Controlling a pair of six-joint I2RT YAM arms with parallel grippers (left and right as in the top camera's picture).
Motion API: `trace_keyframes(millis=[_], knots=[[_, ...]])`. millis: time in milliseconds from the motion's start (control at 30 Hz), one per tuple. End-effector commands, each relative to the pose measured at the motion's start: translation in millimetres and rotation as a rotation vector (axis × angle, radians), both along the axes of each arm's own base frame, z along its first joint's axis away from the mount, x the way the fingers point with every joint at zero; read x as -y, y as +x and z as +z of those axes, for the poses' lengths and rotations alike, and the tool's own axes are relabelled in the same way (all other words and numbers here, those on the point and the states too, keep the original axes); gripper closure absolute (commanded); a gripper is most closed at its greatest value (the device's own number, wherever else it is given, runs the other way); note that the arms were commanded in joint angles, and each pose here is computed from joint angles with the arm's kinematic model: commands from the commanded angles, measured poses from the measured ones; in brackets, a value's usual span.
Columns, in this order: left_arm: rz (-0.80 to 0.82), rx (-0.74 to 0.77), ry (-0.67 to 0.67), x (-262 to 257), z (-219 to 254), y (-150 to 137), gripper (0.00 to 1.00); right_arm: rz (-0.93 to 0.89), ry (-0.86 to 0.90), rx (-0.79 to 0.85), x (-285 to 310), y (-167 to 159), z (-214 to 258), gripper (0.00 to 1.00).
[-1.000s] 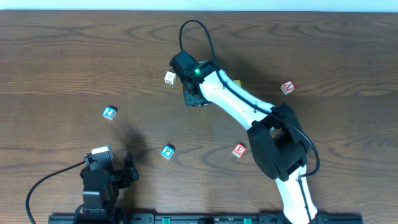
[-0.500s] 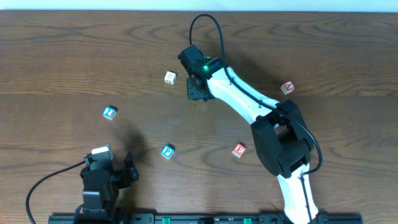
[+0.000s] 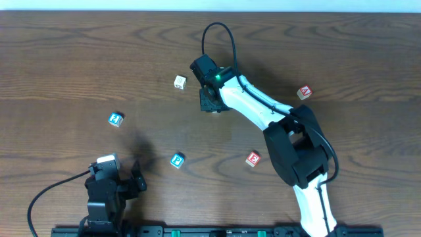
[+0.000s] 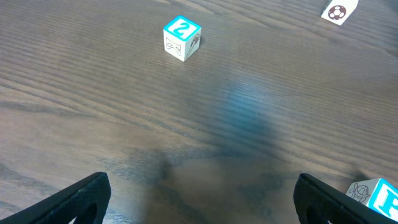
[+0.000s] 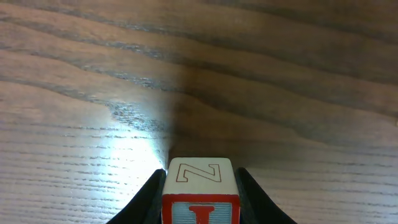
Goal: Spell out Ai2
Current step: 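Carry the 'I' block to table center and set it down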
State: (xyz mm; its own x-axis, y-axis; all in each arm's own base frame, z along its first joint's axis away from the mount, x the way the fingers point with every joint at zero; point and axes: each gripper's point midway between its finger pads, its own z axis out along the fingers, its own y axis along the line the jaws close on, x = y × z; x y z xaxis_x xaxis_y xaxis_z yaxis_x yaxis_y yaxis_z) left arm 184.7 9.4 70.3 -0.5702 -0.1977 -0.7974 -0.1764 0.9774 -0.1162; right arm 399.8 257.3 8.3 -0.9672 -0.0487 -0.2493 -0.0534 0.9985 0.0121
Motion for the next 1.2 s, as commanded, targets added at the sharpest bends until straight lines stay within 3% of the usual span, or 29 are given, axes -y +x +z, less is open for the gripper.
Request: trace_keyframes(millis=[0, 533, 667, 767, 833, 933, 1067, 1167], knots=[[-0.002, -0.021, 0.000, 0.0, -7.9, -1.9, 0.05, -0.046, -0.007, 0.022, 7.1, 4.0, 5.5, 0.81], [-0.002, -0.021, 0.000, 0.0, -7.9, -1.9, 0.05, -0.066, -0.013, 0.006, 9.5, 0.2, 4.4, 0.51], [-0.002, -0.021, 0.000, 0.0, -7.9, -1.9, 0.05, -0.065, 0.001, 0.013, 6.3, 2.6, 7.1, 0.39], [-0.002, -0.021, 0.000, 0.0, -7.9, -1.9, 0.05, -0.060, 0.036, 0.030, -0.4, 10.1, 21.9, 0.23], [-0.002, -0.020, 0.000, 0.0, -7.8, -1.9, 0.05, -0.041, 0.084, 0.057, -9.9, 17.9, 46.6, 0.13], [-0.002, -0.021, 0.000, 0.0, -7.9, -1.9, 0.05, -0.040, 0.115, 0.143, -12.5, 30.0, 105.9, 0.10], [-0.002, -0.021, 0.000, 0.0, -7.9, -1.9, 0.05, -0.152, 0.046, 0.323, 31.3, 44.4, 197.8, 0.06], [-0.002, -0.021, 0.000, 0.0, -7.9, -1.9, 0.05, -0.298, 0.021, 0.305, 76.1, 45.4, 206.9, 0.06]])
